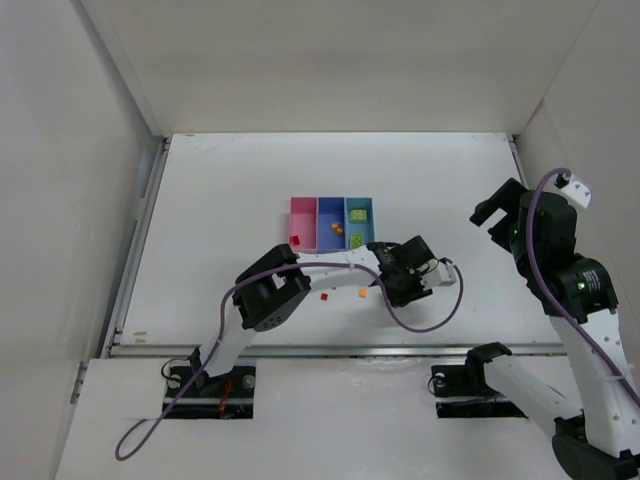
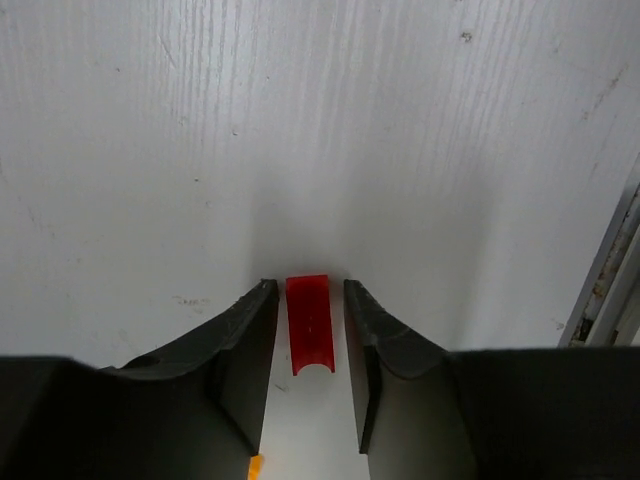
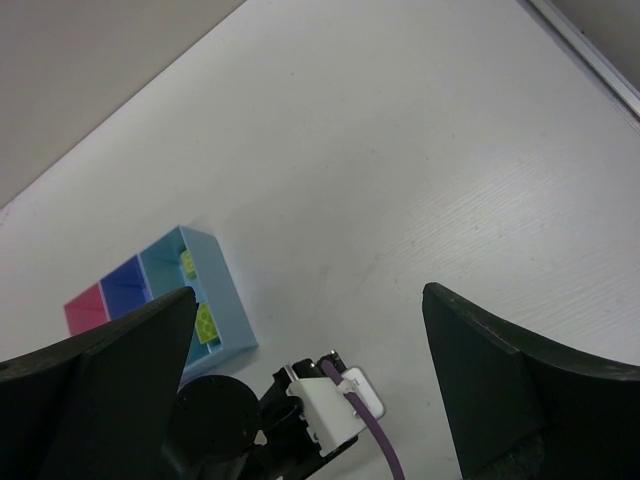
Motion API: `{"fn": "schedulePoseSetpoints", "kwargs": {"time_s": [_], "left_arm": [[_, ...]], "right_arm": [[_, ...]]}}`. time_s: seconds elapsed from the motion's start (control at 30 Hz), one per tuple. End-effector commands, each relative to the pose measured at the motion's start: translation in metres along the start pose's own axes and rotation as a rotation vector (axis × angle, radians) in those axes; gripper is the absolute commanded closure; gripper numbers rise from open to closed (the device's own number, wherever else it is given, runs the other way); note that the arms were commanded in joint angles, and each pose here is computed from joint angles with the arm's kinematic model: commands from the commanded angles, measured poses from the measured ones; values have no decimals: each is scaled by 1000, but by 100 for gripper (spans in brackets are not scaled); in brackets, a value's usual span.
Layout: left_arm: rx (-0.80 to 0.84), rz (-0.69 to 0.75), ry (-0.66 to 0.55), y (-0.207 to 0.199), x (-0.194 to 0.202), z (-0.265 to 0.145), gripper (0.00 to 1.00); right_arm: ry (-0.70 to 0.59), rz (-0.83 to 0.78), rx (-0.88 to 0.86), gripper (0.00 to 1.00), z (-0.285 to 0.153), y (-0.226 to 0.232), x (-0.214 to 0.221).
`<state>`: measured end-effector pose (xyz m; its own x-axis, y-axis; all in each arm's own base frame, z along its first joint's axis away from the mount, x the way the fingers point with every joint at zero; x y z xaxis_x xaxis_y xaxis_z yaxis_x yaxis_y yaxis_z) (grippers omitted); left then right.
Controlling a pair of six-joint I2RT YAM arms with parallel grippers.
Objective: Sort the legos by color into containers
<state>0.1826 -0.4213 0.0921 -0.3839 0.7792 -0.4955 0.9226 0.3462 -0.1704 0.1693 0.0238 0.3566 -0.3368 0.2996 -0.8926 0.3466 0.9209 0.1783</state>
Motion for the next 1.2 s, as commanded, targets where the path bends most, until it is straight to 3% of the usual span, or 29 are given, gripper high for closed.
{"fn": "schedulePoseSetpoints", "kwargs": {"time_s": [0.0, 0.1, 0.23, 0.33, 0.37, 0.4, 0.47, 0.6, 0.8, 1.0, 1.17], "left_arm": [[21, -27, 73, -3, 9, -5, 68], [10, -16, 80, -2, 9, -14, 49], [-13, 4, 92, 0, 12, -16, 43], [-13, 13, 103, 1, 16, -15, 52], [-13, 13, 103, 1, 18, -13, 63], [-13, 13, 103, 1, 18, -13, 67], [-13, 13, 103, 2, 19, -12, 71], [-32, 19, 125, 5, 27, -9, 100], [-23, 27, 80, -1, 4, -30, 100], [16, 14, -141, -10, -64, -111, 100], [8, 14, -279, -18, -66, -188, 100]], "right_arm": [[-19, 4, -23, 0, -1, 2, -4], [-29, 12, -40, 0, -1, 4, -6], [-32, 7, -53, 0, -1, 5, -7], [-33, -2, -53, 0, -1, 5, -7], [-33, -2, -53, 0, -1, 5, -7], [-33, -2, -53, 0, -1, 5, -7], [-33, -2, -53, 0, -1, 5, -7], [-48, -3, -59, 0, -6, 2, -8], [-51, 1, -72, 0, -8, 4, -10], [-56, 8, -106, 1, -10, 8, -16], [-35, -9, -122, 1, -5, 12, -12]]}}
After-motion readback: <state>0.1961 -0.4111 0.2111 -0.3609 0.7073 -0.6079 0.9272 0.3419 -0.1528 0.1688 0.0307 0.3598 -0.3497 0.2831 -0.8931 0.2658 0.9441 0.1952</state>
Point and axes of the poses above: each gripper's point midway between its finger pads, its own z axis out along the fingers, its own y axis along the line the jaws close on, x = y × z, the point moved 8 cm from there along -z, back along the fingers, and after that the axes turned 14 degrees about -z, right-handed, at the moved point
